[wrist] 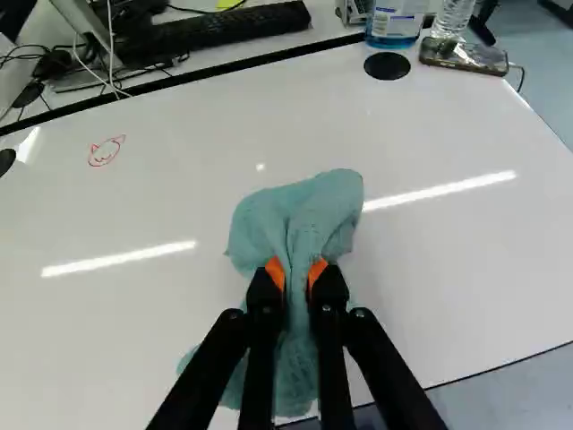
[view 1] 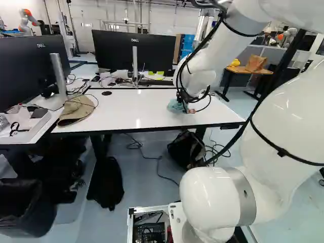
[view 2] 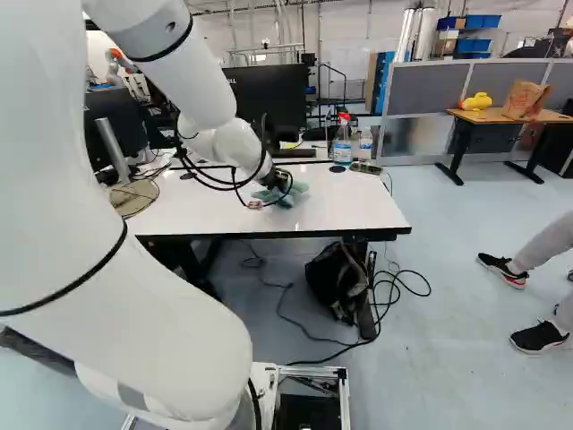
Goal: Clean the table with the green towel
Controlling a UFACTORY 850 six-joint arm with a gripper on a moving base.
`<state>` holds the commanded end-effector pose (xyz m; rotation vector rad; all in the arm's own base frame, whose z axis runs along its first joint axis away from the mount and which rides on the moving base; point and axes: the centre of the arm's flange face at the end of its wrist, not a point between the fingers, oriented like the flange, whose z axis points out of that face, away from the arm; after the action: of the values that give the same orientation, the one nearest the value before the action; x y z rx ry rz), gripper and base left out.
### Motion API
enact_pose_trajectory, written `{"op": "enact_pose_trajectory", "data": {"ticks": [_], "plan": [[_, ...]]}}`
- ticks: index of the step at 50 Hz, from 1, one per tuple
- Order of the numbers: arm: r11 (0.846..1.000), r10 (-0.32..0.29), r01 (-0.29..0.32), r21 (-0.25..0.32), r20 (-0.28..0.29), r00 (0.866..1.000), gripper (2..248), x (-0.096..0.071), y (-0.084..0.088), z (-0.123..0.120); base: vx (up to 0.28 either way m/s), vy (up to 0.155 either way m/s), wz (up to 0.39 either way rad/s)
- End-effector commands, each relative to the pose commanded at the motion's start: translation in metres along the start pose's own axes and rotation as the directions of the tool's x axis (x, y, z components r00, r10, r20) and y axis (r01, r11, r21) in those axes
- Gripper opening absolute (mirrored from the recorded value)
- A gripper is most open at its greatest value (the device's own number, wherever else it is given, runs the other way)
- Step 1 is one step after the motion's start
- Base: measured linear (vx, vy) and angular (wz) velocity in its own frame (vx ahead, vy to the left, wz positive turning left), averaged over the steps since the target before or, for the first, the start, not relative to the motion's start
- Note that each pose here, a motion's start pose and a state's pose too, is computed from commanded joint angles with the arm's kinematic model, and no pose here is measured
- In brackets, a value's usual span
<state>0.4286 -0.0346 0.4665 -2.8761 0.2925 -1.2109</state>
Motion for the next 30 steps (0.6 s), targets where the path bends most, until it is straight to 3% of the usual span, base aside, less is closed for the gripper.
{"op": "enact_pose_trajectory", "data": {"ticks": [30], "plan": [[0.996, -0.05, 0.055, 0.065, -0.069, 0.996, 47, 0.045, -0.043, 0.0, 0.0, 0.0, 0.0]]}}
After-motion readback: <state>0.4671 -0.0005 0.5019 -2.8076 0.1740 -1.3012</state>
